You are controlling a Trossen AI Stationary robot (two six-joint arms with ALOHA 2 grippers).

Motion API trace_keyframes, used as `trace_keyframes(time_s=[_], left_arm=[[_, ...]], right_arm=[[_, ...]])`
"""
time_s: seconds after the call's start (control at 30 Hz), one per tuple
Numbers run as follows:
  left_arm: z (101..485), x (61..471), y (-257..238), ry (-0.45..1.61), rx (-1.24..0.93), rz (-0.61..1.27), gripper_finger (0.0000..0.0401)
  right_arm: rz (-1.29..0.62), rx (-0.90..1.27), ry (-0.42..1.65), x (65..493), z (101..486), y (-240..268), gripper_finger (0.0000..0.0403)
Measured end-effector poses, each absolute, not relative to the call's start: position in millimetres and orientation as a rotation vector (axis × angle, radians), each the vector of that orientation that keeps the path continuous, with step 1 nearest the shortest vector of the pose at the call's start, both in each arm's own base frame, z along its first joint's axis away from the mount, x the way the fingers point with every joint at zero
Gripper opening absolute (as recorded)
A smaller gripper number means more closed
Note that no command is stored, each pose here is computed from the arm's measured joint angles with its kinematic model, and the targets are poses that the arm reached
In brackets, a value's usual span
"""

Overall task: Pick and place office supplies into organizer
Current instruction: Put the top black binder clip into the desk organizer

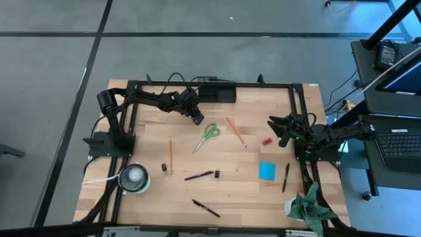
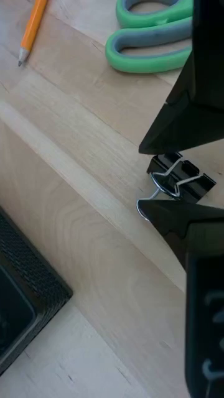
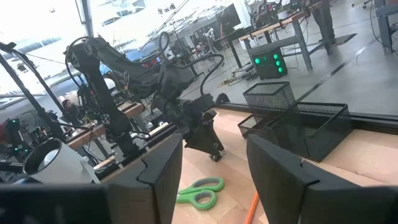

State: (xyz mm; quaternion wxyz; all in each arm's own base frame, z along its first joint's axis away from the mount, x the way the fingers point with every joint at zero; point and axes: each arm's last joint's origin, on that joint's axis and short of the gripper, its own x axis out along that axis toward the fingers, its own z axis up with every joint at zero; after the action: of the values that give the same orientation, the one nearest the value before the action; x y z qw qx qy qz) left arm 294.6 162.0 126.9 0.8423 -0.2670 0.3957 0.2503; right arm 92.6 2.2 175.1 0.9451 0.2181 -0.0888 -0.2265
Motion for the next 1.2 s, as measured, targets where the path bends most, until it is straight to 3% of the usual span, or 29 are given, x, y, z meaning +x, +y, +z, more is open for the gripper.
trace_keyframes(time_s=[0.53,1.2], left_arm=[[127.9,295.0,162.2,0.833,-0.539,0.517,0.0005],[131.9,288.1,170.9,0.831,-0.531,0.502,0.0002]], right_arm=[[-0.465,0.430,-0.164,92.8,173.6,2.2,0.0182],[-0.467,0.409,-0.155,92.8,173.1,2.3,0.0182]])
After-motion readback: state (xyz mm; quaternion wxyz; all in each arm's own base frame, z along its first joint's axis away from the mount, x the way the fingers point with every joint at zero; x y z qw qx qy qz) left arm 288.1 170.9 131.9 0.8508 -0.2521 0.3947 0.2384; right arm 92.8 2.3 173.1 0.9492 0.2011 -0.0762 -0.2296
